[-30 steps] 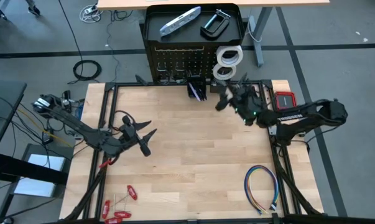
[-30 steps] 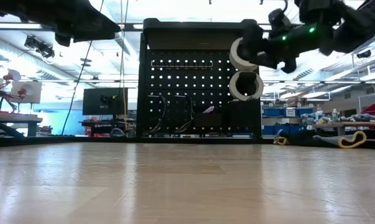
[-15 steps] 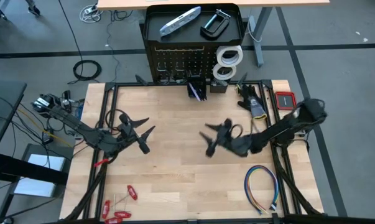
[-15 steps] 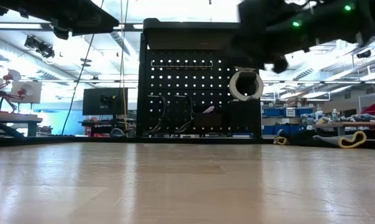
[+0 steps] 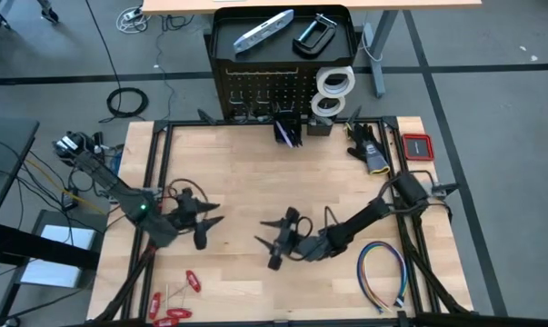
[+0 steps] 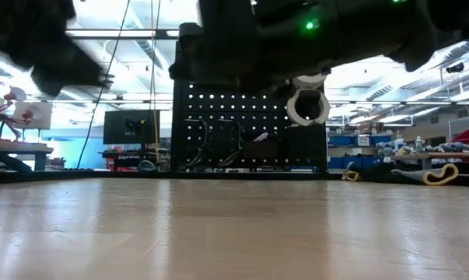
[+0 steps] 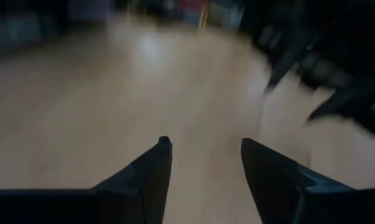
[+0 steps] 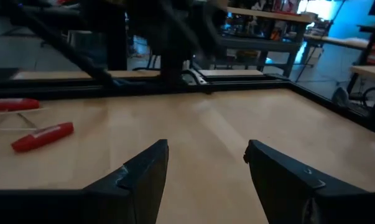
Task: Hang tools onto peg board
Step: Adjust the red allen wrenches
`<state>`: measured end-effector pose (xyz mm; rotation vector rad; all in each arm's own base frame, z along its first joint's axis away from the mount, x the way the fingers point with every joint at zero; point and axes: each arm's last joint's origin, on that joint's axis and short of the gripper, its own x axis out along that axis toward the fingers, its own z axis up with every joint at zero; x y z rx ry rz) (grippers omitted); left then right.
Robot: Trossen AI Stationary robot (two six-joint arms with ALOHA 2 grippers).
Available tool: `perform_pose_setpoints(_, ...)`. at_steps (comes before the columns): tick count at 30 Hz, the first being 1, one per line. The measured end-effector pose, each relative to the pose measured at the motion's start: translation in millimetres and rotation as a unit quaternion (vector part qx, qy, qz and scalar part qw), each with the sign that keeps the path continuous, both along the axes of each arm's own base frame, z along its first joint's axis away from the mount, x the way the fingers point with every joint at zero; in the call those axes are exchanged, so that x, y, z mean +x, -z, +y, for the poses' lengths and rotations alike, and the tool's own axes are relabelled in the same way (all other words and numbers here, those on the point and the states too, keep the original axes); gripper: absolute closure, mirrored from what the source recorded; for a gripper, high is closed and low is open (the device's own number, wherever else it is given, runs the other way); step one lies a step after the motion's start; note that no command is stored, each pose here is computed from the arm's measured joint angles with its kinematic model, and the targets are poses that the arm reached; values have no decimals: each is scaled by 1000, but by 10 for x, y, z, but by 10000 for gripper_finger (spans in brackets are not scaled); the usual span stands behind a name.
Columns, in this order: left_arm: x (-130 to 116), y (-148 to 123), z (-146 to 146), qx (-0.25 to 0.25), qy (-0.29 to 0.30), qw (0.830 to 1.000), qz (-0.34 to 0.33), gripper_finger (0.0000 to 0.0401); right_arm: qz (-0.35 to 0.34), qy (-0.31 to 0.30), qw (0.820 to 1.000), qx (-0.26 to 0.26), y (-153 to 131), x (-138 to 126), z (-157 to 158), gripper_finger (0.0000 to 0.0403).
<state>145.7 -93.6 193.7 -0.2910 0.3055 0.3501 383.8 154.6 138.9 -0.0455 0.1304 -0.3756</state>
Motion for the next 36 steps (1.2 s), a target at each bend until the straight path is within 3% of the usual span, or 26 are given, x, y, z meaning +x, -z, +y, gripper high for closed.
perform_pose_setpoints(4,-90,207,32,-114,4,988,103,203,7,-1,1000,-13,80,95,43,174)
perform_pose_setpoints(8,-94,294,-40,-182,60,965,179,203,8,-1,1000,-7,145,119,53,174)
perform_pose_setpoints(12,-45,329,-190,-283,142,920,231,203,30,-1,999,-17,196,111,49,174)
perform_pose_setpoints(16,-14,324,-380,-364,180,877,255,203,36,1,999,-20,207,115,33,174)
perform_pose_setpoints(21,58,108,-692,-406,216,844,275,203,36,7,999,-19,207,131,-10,174)
perform_pose_setpoints(30,280,-718,-1385,-479,314,791,215,203,10,8,1000,-7,158,139,-5,174)
perform_pose_setpoints(33,256,-759,-1664,-501,318,770,234,203,-7,6,1000,1,125,135,21,174)
perform_pose_setpoints(36,221,-634,-1908,-522,295,749,281,203,-16,-1,1000,5,105,116,73,174)
